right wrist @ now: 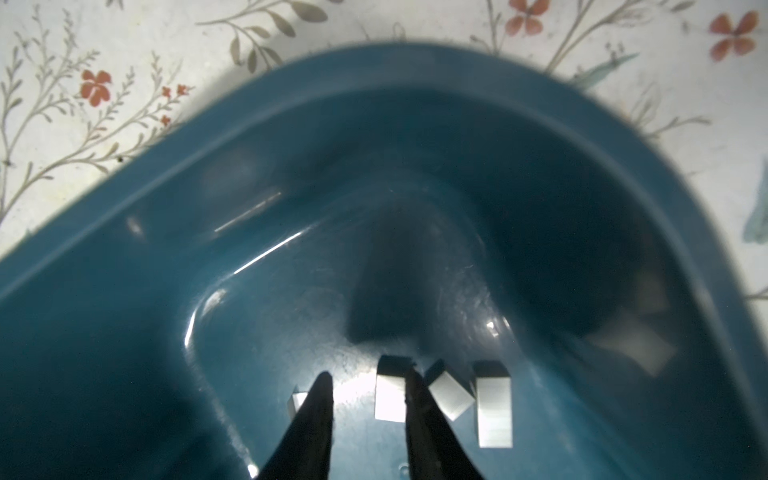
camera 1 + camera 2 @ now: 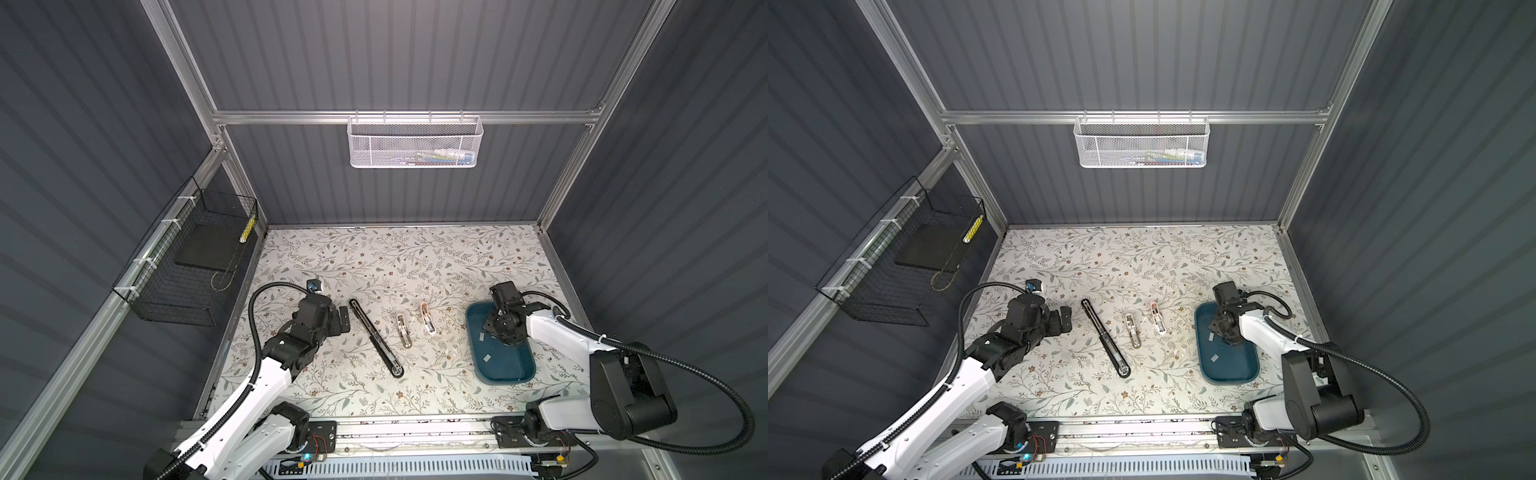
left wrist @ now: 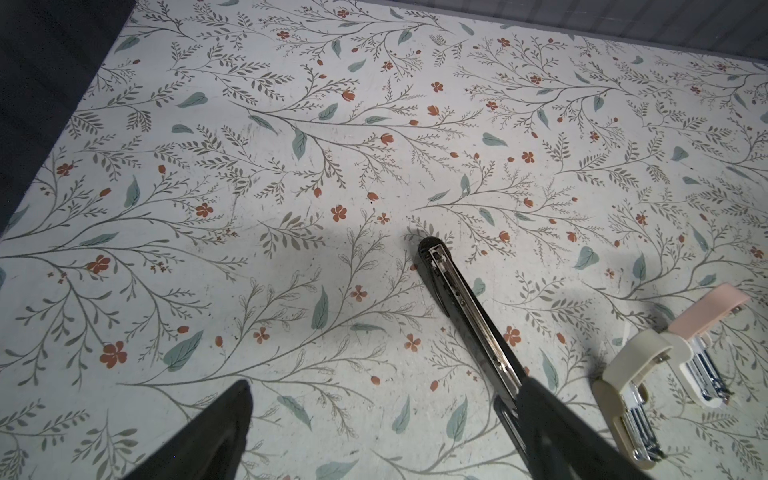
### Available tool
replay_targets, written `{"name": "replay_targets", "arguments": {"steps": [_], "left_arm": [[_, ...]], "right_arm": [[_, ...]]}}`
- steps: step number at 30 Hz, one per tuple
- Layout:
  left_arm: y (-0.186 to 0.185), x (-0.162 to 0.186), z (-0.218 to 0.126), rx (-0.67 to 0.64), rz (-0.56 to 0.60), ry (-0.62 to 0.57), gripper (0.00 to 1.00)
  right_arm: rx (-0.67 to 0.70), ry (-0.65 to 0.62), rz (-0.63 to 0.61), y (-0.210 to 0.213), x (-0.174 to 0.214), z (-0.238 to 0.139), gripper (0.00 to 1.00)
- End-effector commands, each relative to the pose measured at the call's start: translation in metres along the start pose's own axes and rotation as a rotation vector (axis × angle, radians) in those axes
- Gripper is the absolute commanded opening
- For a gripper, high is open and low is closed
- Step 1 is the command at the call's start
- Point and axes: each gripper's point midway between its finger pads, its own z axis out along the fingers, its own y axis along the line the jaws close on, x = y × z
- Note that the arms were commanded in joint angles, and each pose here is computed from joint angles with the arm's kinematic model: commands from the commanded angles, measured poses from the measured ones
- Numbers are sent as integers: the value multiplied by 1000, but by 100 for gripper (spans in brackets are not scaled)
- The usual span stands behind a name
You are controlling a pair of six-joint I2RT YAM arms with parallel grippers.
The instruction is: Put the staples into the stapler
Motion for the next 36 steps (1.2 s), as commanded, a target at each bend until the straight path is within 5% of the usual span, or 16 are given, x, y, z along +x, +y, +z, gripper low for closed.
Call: {"name": "replay_targets", "arguments": {"steps": [1,36], "left_arm": [[-2,-4,-2,15,8,-11,100],[-6,-7,-6,40,5,-19,100]], "right_arm": [[22,10,23,-5,3,5,31],[-5,11,65,-11,14,0,34]]}}
